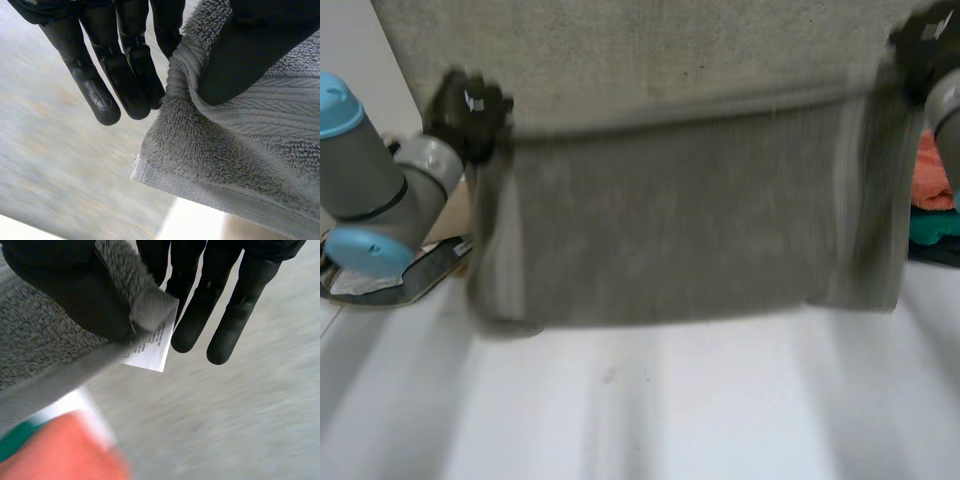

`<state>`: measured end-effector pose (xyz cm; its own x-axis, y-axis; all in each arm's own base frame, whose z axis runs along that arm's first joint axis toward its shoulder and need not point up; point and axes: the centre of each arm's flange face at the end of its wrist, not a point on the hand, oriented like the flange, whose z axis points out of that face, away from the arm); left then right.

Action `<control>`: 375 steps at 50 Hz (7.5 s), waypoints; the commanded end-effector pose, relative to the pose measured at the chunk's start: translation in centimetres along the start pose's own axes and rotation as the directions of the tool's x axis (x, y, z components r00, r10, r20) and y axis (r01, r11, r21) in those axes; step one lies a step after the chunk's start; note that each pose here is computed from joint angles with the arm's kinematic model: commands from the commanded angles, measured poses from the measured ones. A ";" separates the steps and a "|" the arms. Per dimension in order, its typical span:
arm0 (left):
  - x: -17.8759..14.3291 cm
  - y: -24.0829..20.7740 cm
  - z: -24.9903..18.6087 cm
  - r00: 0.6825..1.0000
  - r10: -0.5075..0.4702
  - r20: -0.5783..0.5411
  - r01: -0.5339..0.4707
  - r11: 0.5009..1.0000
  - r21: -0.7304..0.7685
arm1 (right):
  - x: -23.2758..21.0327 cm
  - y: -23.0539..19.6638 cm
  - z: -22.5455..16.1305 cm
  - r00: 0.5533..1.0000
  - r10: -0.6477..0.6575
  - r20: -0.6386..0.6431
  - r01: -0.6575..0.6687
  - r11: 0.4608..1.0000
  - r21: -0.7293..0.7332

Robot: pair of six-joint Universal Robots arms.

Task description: Fold the laundry.

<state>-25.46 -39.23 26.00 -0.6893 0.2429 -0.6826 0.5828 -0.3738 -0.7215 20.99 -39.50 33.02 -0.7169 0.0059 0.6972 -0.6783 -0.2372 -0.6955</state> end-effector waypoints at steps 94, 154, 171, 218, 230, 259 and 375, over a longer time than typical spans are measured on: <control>3.0 1.9 -18.1 0.914 -0.099 -0.394 -0.099 0.887 -0.451 | -3.0 11.9 -16.0 0.794 0.015 0.608 0.321 0.838 -0.440; 8.9 1.8 -8.8 0.953 -0.286 -0.103 0.263 0.945 -0.196 | -5.1 14.3 -7.7 0.948 0.191 0.254 -0.065 0.899 -0.434; 8.8 2.3 -8.8 0.951 -0.293 -0.096 0.269 0.940 -0.210 | -4.0 13.4 -5.2 0.956 0.245 0.164 -0.175 0.919 -0.354; 9.2 2.8 -9.7 0.949 -0.297 -0.104 0.267 0.935 -0.232 | -6.9 12.5 -0.6 0.970 0.226 0.094 -0.209 0.964 -0.164; 9.0 2.6 -9.7 0.950 -0.296 -0.101 0.267 0.936 -0.227 | -7.2 12.3 -8.1 0.882 0.282 0.379 -0.165 0.936 -0.313; 8.6 1.7 -10.3 0.951 -0.293 -0.102 0.268 0.941 -0.207 | -2.6 21.4 -9.1 0.962 0.102 0.252 0.022 0.894 -0.447; 21.9 -8.0 -13.1 0.805 -0.408 -0.430 0.417 0.906 -0.078 | -15.1 8.9 -18.3 0.806 0.305 0.506 -0.184 0.943 -0.276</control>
<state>-39.44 -19.36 15.95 -0.6162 0.7183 -0.3230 0.2612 -0.2005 -0.9442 22.75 -23.97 13.17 -0.7055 -0.5582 0.4366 -0.5527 0.0477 -0.8320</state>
